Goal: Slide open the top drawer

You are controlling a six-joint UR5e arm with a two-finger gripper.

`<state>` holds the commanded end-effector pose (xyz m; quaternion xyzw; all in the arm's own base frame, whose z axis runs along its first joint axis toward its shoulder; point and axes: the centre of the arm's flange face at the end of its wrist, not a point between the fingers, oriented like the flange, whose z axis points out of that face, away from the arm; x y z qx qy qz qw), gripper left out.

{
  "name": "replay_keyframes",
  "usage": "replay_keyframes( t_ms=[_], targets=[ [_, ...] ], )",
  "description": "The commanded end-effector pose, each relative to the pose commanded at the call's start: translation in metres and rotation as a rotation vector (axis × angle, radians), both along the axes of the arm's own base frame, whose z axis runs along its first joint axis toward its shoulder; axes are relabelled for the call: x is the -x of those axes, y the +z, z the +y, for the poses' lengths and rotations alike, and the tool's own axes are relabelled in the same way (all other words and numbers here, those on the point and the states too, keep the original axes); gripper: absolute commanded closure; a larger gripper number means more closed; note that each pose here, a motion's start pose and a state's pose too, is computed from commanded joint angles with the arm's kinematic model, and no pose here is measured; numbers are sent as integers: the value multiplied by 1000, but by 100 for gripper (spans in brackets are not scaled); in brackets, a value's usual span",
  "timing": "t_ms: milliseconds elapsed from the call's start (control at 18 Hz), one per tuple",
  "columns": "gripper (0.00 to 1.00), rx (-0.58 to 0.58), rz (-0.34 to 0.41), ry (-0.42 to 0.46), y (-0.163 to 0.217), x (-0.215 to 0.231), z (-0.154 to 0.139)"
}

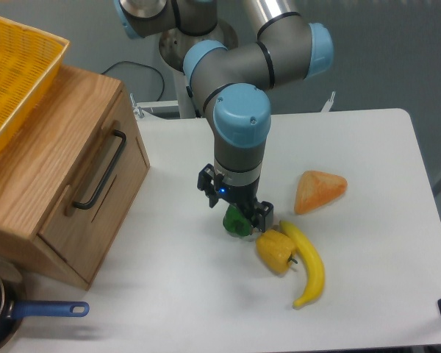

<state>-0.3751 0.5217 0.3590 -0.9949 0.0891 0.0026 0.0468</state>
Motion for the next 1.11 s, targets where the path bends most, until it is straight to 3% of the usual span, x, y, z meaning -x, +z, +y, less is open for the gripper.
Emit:
replay_keyframes(
  t_ms=[333,556,722,944,1111],
  targets=[
    [0,-87,67,30,3,-3,7],
    [0,-118,33,51,3,-10,9],
    [0,-211,-63,125,11,-16,14],
    [0,-206,-57,160,19,-21,13],
    [0,-137,-123,142,12,-44,16]
  ],
)
